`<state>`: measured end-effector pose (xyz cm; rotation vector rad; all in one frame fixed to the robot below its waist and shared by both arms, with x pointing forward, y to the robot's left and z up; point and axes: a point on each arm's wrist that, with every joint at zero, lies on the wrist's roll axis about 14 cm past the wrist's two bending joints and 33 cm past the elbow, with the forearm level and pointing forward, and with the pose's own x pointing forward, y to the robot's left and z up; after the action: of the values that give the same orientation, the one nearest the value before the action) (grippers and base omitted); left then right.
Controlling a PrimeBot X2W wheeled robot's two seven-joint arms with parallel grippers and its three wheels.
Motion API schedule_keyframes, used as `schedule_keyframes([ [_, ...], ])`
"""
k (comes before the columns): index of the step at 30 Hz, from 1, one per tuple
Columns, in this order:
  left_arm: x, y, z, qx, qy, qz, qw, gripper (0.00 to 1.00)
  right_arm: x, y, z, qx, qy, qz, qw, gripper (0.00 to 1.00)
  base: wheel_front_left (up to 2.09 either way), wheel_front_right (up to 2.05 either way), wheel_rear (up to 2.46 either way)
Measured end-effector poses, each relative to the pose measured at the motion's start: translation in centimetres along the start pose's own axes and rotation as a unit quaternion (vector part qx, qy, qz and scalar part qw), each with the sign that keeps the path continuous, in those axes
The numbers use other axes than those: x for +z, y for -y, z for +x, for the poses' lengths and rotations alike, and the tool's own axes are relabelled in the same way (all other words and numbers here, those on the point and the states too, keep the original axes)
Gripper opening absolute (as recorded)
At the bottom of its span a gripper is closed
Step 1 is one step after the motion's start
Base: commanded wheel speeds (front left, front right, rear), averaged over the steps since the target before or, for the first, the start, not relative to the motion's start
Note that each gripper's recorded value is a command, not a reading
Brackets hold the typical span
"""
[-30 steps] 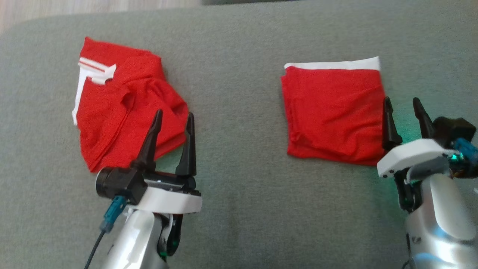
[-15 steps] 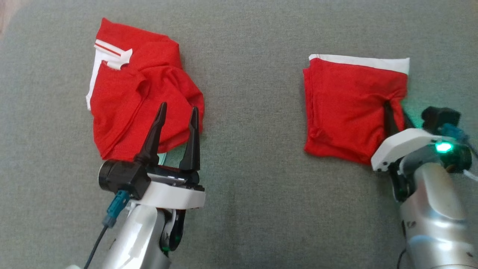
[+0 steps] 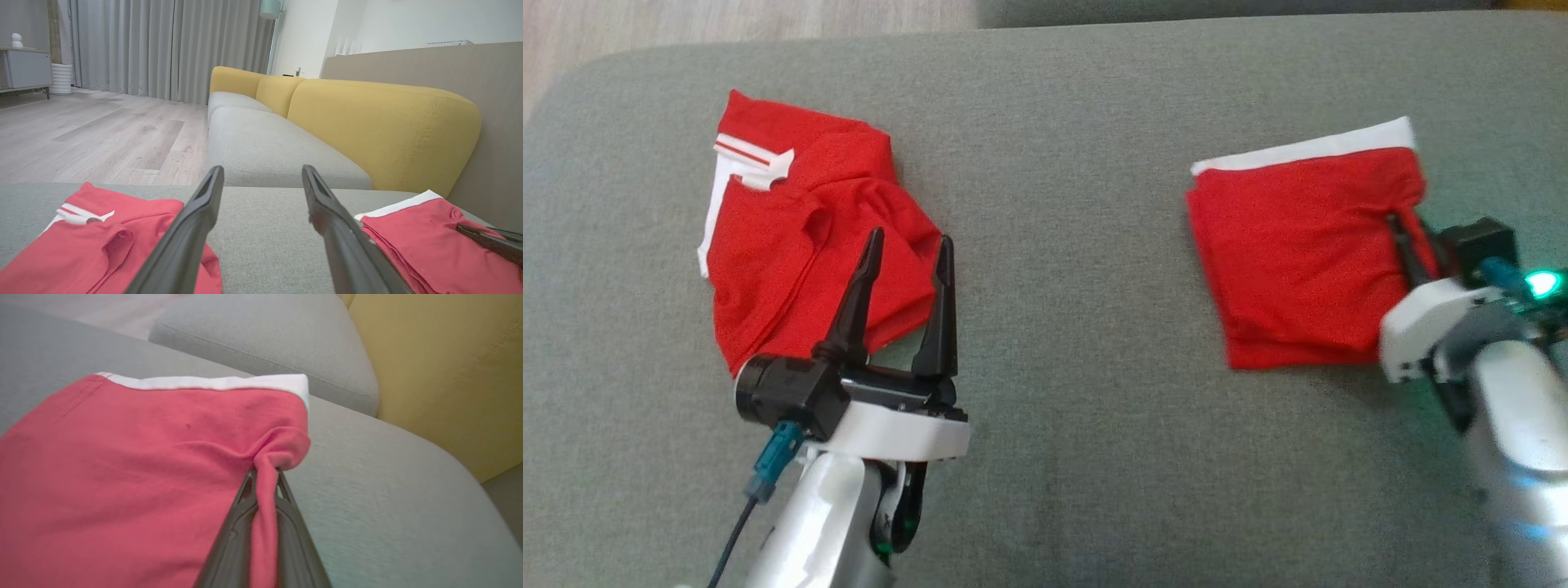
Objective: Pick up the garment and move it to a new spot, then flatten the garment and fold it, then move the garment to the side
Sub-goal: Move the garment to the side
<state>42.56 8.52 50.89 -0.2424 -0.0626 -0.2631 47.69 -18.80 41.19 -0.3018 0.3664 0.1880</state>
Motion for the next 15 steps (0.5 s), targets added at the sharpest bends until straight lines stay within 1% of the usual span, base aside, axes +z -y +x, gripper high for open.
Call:
schedule_keyframes([
  [4, 0.1, 0.3, 0.2, -0.005, 0.002, -0.002, 1.000, 1.00, -0.9, 4.0, -0.8, -0.016, -0.026, -0.067, 0.997, 0.00, 0.00, 0.00, 0.00],
  [6, -0.1, 0.3, 0.3, -0.005, 0.001, -0.004, 1.000, 1.00, -1.8, 6.9, -1.3, -0.031, -0.046, -0.096, 0.994, 0.00, 0.00, 0.00, 0.00],
  [8, -0.4, 0.2, 0.5, -0.004, -0.001, -0.006, 1.000, 1.00, -2.6, 9.9, -1.8, -0.052, -0.069, -0.114, 0.990, 0.00, 0.00, 0.00, 0.00],
  [9, -0.5, 0.1, 0.6, -0.004, -0.003, -0.007, 1.000, 1.00, -2.7, 11.4, -1.9, -0.064, -0.075, -0.120, 0.988, 0.00, 0.00, 0.00, 0.00],
  [10, -1.0, -0.1, 0.7, -0.001, -0.008, -0.009, 1.000, 1.00, -2.7, 14.2, -2.1, -0.088, -0.086, -0.127, 0.984, 0.00, 0.00, 0.00, 0.00],
  [13, -1.6, -0.6, 1.0, 0.004, -0.015, -0.009, 1.000, 1.00, -2.9, 17.8, -2.4, -0.122, -0.096, -0.129, 0.979, 0.00, 0.00, 0.00, 0.00],
  [15, -1.8, -1.1, 1.4, 0.007, -0.015, -0.008, 1.000, 1.00, -3.1, 19.3, -2.4, -0.135, -0.102, -0.131, 0.977, 0.00, 0.00, 0.00, 0.00],
])
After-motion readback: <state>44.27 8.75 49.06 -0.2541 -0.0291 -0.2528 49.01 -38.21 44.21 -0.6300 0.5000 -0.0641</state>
